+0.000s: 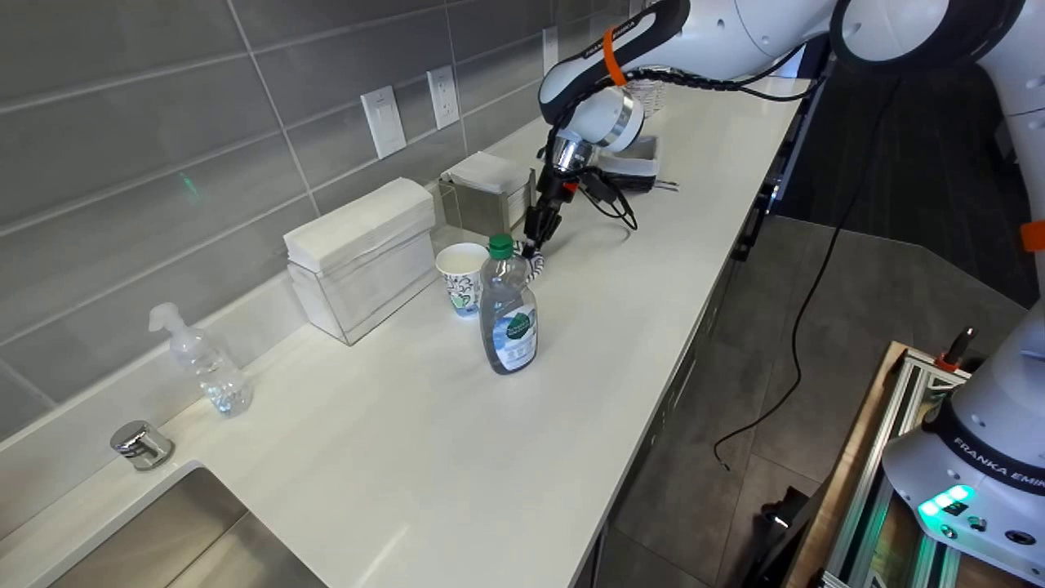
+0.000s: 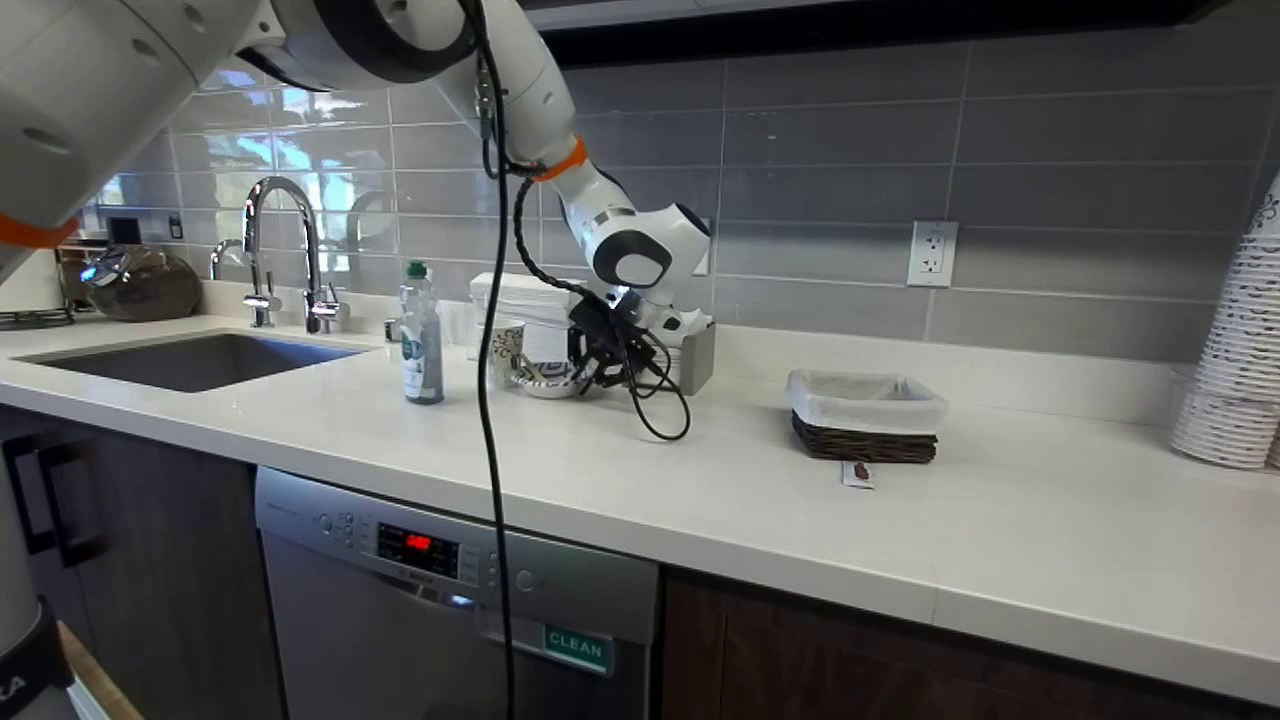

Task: Move the plate to the right

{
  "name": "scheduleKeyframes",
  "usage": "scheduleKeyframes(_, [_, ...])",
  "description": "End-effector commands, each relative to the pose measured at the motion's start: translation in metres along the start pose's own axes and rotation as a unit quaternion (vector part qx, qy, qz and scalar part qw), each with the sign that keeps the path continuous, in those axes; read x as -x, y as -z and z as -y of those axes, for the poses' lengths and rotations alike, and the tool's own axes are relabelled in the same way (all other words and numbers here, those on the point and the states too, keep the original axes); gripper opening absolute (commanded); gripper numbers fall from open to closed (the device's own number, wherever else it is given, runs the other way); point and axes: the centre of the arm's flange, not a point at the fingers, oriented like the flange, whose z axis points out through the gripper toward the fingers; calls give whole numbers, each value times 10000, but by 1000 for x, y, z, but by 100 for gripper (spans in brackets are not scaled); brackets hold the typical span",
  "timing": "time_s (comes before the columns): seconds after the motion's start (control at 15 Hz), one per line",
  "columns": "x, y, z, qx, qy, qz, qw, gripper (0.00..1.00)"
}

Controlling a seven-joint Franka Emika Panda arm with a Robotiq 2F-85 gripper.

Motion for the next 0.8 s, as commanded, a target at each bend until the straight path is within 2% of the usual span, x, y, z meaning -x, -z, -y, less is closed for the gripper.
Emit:
scheduleKeyframes(0.0, [-3,-5,-7,-42,-51,-102,9999,7])
scheduleKeyframes(0.07, [-3,-5,-7,-59,-60,-109,9999,0])
scheduleKeyframes(0.4, [-3,1,-4,-78,-108,-130,9998,1])
scheduleKeyframes(0.73, [6,30,-6,15,-422,-108,9990,1])
